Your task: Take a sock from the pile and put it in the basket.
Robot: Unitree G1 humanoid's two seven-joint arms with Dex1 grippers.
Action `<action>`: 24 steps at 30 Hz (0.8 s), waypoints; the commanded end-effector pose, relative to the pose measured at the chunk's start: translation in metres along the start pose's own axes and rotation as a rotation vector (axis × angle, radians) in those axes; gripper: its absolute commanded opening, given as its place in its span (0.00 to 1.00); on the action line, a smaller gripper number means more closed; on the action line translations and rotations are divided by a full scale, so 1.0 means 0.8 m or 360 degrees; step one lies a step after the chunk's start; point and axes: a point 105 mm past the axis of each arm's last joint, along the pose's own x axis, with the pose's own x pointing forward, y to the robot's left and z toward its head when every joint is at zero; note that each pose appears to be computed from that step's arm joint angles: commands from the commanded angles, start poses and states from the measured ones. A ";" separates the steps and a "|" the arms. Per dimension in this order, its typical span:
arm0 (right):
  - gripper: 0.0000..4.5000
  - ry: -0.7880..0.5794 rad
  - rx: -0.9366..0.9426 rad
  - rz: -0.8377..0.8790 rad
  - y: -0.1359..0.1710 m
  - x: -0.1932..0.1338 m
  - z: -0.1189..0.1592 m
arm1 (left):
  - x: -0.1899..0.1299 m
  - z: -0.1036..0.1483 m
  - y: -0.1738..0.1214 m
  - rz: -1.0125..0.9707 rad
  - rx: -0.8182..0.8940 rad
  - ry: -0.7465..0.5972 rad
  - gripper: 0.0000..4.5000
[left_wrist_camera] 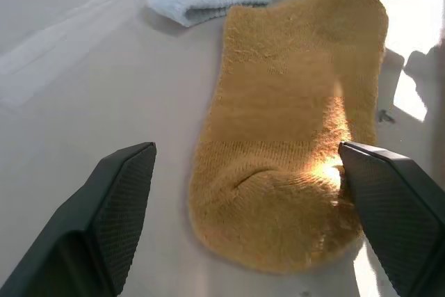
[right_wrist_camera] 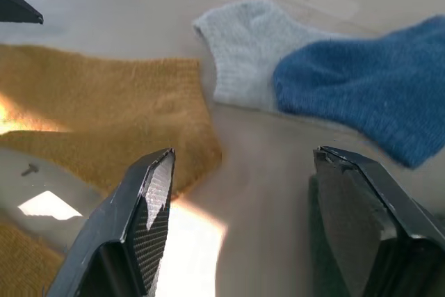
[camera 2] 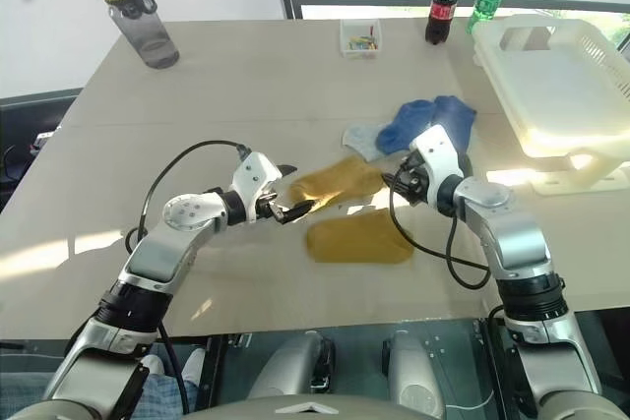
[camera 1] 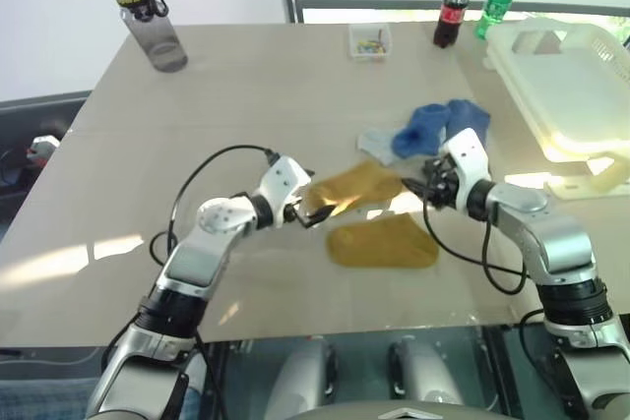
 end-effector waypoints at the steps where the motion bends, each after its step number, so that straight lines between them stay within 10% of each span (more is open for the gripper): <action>1: 0.72 -0.0038 0.0048 0.0035 0.013 0.007 0.002 | -0.001 0.010 0.012 0.0036 0.0069 -0.0004 1.00; 7: 0.73 -0.0031 0.0123 0.0040 0.020 0.016 -0.007 | 0.001 -0.002 0.010 0.0016 0.0064 0.0054 0.83; 15: 0.73 -0.0036 0.0127 0.0026 0.019 0.021 -0.009 | 0.003 -0.003 0.005 -0.0008 0.0050 0.0057 0.01; 18: 0.73 -0.0037 0.0127 0.0025 0.020 0.022 -0.009 | 0.004 -0.003 0.005 -0.0007 0.0042 0.0056 0.01; 24: 0.23 -0.0048 0.0130 0.0044 0.024 0.024 -0.009 | 0.002 -0.003 0.005 -0.0008 0.0033 0.0060 0.00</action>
